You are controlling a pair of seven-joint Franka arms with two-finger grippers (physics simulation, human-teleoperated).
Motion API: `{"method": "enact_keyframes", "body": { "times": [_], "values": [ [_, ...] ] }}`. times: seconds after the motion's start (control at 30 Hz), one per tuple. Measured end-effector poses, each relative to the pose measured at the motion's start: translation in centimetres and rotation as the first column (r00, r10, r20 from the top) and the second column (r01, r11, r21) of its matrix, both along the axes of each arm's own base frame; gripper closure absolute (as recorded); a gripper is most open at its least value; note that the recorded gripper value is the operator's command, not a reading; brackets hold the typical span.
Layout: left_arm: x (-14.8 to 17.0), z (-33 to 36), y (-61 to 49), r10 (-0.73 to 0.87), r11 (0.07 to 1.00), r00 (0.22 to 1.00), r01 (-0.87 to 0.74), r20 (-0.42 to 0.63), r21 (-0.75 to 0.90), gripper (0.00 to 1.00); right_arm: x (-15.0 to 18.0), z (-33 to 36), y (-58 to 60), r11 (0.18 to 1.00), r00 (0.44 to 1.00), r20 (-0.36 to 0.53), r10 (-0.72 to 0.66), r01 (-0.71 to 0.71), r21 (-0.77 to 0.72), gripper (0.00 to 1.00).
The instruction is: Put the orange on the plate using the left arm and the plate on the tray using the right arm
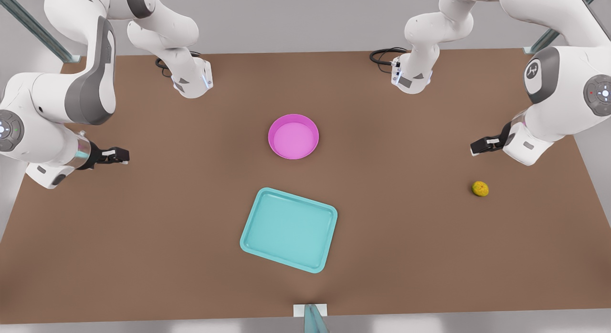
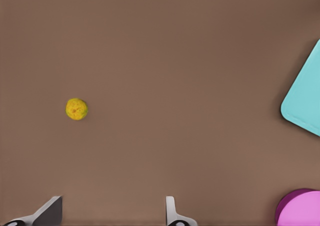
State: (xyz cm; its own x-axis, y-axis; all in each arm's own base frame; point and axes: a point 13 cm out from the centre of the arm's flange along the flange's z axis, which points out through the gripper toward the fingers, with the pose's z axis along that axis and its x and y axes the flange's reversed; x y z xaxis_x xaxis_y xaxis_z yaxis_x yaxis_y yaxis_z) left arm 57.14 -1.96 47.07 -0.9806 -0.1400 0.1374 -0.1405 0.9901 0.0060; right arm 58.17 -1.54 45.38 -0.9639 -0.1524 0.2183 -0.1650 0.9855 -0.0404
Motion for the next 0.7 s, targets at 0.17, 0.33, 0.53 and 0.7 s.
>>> {"method": "enact_keyframes", "body": {
  "times": [0.17, 0.33, 0.53, 0.7],
  "values": [
    [0.8, -7.1, 3.7, 0.068, 0.998, 0.991, -0.067, -0.119, 0.014, 0.00, 0.2, -0.3, 0.0, 1.000, 1.000, -0.002, 0.012, -0.012, 0.003, 0.00],
    [-2.4, -22.4, 13.8, 0.129, 0.992, 0.956, -0.126, -0.263, 0.028, 0.00, 0.3, -0.8, 0.1, 1.000, 1.000, -0.009, 0.020, -0.020, 0.006, 0.00],
    [-2.1, -31.4, 17.6, 0.002, 1.000, 0.979, -0.001, -0.206, 0.006, 0.00, 0.4, -1.3, 0.1, 1.000, 0.999, -0.017, 0.027, -0.027, 0.009, 0.00],
    [-1.3, -35.7, 19.3, -0.094, 0.995, 0.982, 0.095, -0.163, -0.003, 0.00, 0.4, -1.4, 0.2, 0.999, 0.999, -0.019, 0.032, -0.031, 0.011, 0.00]
  ]
}}
